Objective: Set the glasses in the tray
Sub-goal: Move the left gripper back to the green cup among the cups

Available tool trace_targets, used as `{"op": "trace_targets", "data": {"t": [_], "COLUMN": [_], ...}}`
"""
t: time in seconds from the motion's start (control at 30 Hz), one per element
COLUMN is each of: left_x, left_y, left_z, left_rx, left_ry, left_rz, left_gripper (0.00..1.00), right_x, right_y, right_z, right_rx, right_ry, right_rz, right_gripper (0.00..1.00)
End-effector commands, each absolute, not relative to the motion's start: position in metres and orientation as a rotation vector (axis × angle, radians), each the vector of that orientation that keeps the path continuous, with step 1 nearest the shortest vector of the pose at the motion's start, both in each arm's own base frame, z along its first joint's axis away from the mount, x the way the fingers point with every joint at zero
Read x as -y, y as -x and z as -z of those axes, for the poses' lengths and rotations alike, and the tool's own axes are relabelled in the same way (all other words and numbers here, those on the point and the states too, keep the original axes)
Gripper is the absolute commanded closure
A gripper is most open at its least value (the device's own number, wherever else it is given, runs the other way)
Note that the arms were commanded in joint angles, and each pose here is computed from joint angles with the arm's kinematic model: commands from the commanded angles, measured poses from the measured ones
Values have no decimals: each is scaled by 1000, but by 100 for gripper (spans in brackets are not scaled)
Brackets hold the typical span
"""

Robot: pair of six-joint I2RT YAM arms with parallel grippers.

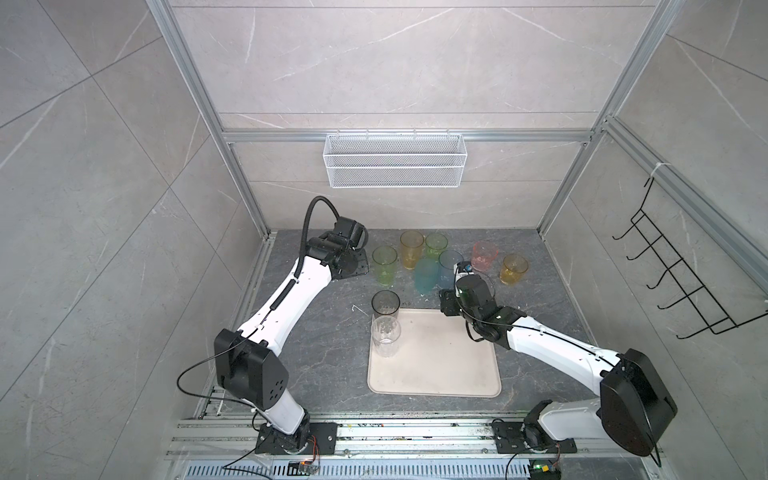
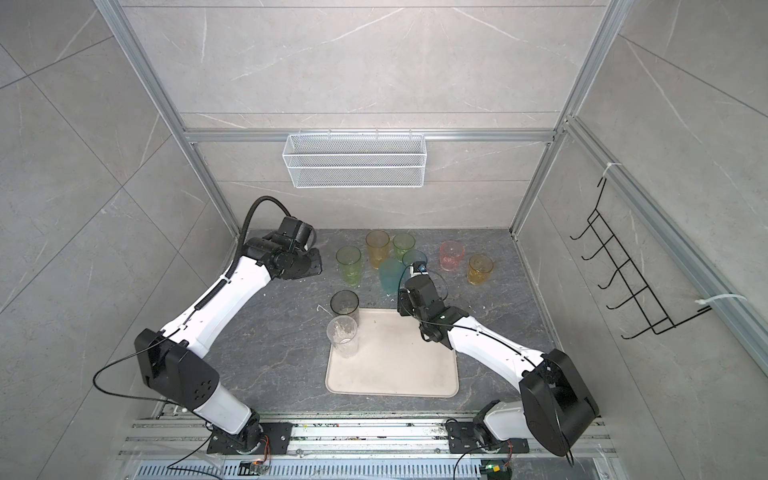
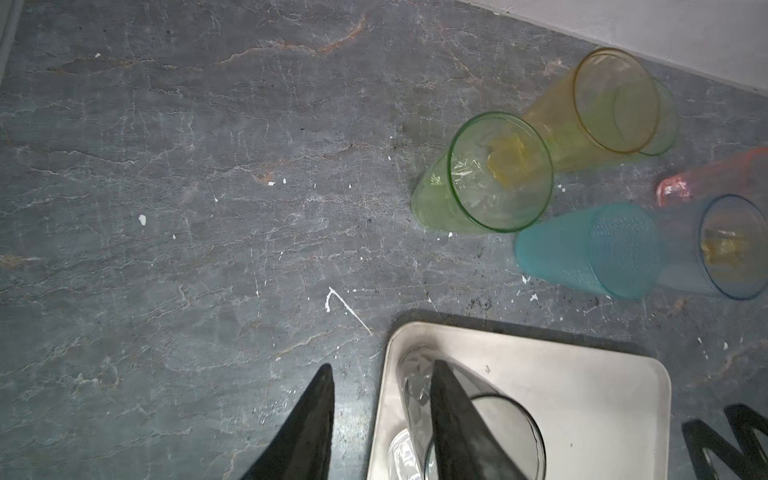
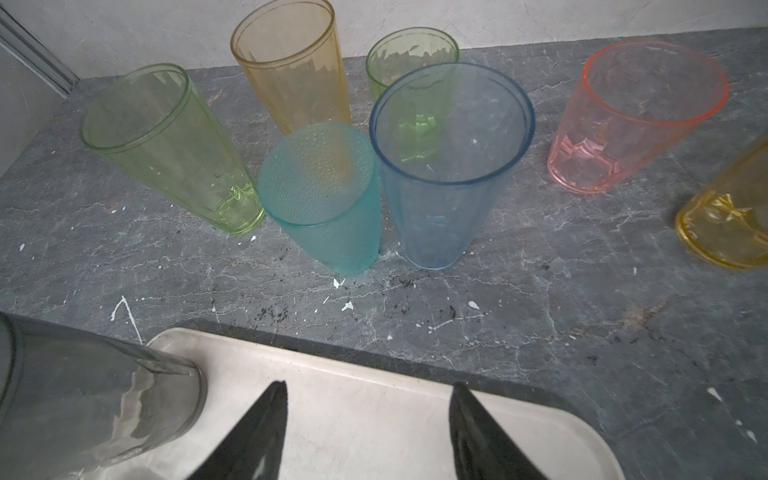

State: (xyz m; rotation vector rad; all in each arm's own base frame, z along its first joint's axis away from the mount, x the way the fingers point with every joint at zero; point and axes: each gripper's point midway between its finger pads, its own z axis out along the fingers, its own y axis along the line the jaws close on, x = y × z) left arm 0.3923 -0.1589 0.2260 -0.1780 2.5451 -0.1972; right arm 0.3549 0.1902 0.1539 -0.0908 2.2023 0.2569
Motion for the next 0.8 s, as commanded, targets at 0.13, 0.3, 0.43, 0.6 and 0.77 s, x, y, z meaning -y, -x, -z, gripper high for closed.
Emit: {"op": "trace_targets", "data": {"t": [0.13,0.3,0.43,0.6,0.77], "left_x": [176,188,194,198,199], "left_y": [-443,-462,-474,-488,-504], "left_z": [-220,-208,-207,-203,-194], "left_rx": [-2503,-2523,-2519,-2523,-2531], "left_ry": [204,175,151,129,143], "left_rz": [229,244,248,252,258], "left_gripper": [60,59,58,58,58], "right_x": [-186,-185,-185,-184,-185], "right_y": [-357,-358,-358,-358,-357], "right_z": [-166,-164,-164,-166,-166], "right_rx": [-2172,-2174,-2172,-2169,-2169], "right_ry": [58,58,55,55,56], "right_rz": [-254,-244,-243,-242,-243], "right_gripper": [36,36,36,36,36]}}
